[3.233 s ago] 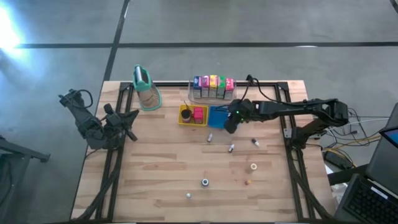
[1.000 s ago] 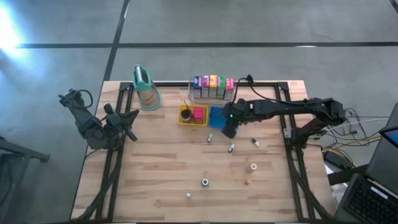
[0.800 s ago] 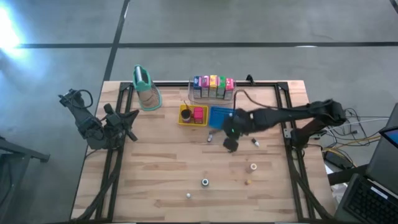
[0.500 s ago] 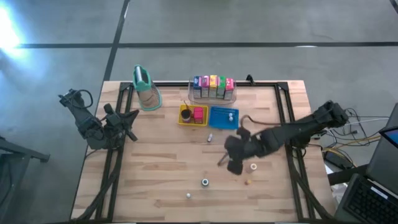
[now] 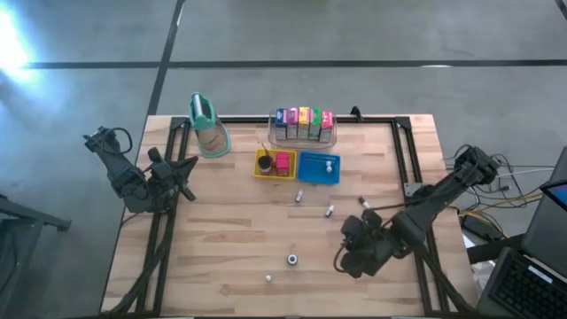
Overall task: Pick & Place Kitchen Items
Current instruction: Put the red food coloring bottle into the blue bin
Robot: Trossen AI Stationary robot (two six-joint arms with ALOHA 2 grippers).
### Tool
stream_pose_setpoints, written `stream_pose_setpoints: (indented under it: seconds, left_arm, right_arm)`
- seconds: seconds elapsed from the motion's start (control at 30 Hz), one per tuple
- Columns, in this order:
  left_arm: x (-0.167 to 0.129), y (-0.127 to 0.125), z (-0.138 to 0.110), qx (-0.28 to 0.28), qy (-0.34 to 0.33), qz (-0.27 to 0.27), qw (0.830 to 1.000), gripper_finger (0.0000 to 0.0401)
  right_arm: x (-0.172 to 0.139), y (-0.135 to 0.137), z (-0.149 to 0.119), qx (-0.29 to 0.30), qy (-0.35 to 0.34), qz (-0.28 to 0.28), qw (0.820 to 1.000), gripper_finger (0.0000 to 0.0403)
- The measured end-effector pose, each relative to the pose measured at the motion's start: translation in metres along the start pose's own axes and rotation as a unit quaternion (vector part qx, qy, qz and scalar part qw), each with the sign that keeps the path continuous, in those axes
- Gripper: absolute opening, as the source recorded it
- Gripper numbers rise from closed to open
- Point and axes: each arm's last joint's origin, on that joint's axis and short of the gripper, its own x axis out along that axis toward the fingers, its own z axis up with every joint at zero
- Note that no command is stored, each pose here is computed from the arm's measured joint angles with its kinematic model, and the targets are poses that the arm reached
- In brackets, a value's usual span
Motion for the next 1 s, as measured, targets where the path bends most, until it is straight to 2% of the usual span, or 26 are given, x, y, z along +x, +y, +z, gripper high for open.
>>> stream_pose_setpoints:
  seconds: [0.17,0.47,0.67,0.77,1.0]
  left_arm:
    - [0.000,0.000,0.000,0.000,0.000,0.000,1.000,0.0014]
    - [0.000,0.000,0.000,0.000,0.000,0.000,1.000,0.0014]
    - [0.000,0.000,0.000,0.000,0.000,0.000,1.000,0.0014]
    - [0.000,0.000,0.000,0.000,0.000,0.000,1.000,0.0014]
    - [0.000,0.000,0.000,0.000,0.000,0.000,1.000,0.0014]
  right_arm:
    - [0.002,0.003,-0.008,0.031,0.019,0.004,0.999,0.0071]
    - [0.026,0.015,-0.023,0.048,0.113,-0.014,0.992,0.0094]
    - [0.042,0.014,-0.032,0.050,0.171,-0.060,0.982,0.0104]
    - [0.046,0.011,-0.036,0.046,0.186,-0.086,0.978,0.0111]
    - [0.048,0.011,-0.037,0.055,0.189,-0.091,0.976,0.0132]
